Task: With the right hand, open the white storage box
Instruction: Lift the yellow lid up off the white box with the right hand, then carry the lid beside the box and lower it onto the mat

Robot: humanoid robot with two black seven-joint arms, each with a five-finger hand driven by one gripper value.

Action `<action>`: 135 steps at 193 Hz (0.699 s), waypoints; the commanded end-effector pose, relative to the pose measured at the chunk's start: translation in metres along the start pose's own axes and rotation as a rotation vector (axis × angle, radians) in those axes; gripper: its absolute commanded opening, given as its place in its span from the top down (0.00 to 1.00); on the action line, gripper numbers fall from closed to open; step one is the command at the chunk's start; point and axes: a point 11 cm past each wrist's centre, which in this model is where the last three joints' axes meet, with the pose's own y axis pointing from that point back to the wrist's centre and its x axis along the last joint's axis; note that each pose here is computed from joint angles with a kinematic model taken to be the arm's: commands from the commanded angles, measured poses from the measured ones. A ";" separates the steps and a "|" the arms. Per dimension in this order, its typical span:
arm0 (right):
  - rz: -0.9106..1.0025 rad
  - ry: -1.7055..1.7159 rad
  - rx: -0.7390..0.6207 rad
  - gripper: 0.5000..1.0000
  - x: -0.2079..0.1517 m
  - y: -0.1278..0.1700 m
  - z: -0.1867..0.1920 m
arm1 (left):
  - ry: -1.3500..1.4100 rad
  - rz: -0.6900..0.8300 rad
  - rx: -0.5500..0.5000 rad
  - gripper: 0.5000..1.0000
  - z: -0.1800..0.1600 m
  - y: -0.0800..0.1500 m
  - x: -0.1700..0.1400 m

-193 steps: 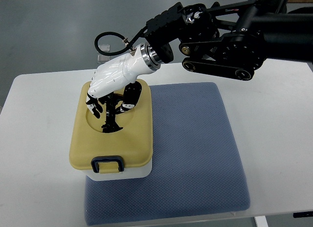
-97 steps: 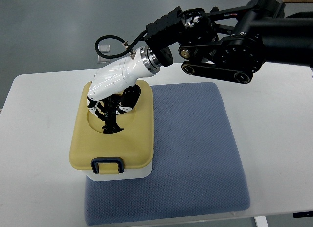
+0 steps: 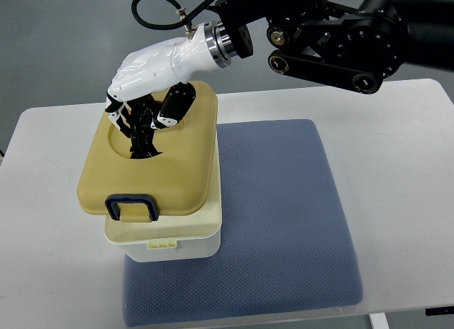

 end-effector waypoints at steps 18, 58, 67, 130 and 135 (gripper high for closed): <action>0.079 -0.071 -0.093 1.00 -0.003 0.045 0.032 | 0.000 0.000 0.000 0.00 0.000 0.000 0.000; 0.129 -0.160 -0.233 1.00 -0.033 0.105 0.070 | 0.000 0.000 0.000 0.00 0.000 0.000 0.000; 0.140 -0.180 -0.271 1.00 -0.043 0.120 0.079 | 0.000 0.000 0.000 0.00 0.000 0.000 0.000; 0.199 -0.283 -0.427 1.00 -0.113 0.169 0.113 | 0.000 0.000 0.000 0.00 0.000 0.000 0.000; 0.204 -0.298 -0.444 1.00 -0.122 0.172 0.116 | 0.000 0.000 0.000 0.00 0.000 0.000 0.000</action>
